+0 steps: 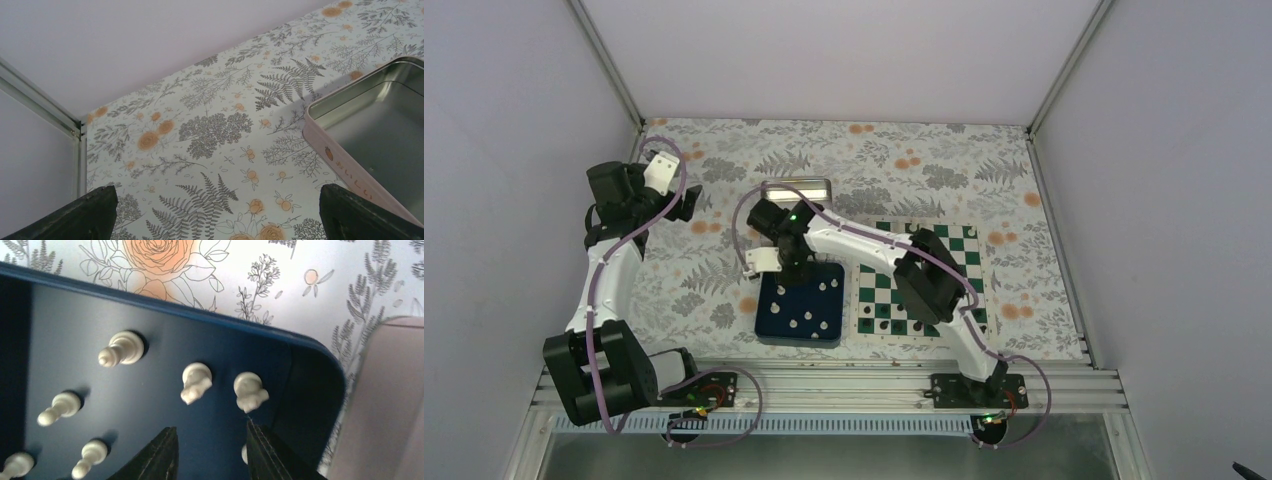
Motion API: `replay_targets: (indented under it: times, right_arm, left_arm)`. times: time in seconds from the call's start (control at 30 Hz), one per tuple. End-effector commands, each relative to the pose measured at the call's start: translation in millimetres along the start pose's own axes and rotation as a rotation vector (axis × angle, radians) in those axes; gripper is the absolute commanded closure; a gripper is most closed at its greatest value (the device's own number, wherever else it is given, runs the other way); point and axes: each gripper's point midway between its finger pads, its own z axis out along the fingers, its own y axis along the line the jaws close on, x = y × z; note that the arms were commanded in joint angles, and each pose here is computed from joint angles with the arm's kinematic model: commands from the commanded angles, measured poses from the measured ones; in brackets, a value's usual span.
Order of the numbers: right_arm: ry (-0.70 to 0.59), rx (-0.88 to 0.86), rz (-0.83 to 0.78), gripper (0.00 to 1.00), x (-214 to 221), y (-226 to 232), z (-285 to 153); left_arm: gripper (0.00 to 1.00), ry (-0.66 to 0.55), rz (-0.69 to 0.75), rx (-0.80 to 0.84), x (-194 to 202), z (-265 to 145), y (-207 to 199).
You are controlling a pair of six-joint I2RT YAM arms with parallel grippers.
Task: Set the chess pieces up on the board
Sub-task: Pick up the chess piece from the storage box.
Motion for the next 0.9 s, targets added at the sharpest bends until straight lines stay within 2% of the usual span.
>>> replay_targets:
  times: [0.0, 0.4, 0.87]
  right_arm:
    - [-0.007, 0.022, 0.007, 0.64, -11.0, 0.4, 21.2]
    - [0.018, 0.095, 0.031, 0.68, -10.4, -14.6, 24.0]
    - [0.001, 0.003, -0.009, 0.68, -17.2, 17.6, 5.2]
  left_arm:
    - [0.00, -0.034, 0.009, -0.008, -7.1, -4.9, 1.8]
    - [0.00, -0.029, 0.004, -0.012, -2.2, -3.8, 2.3]
    - [0.00, -0.027, 0.002, -0.009, -1.0, -3.6, 2.9]
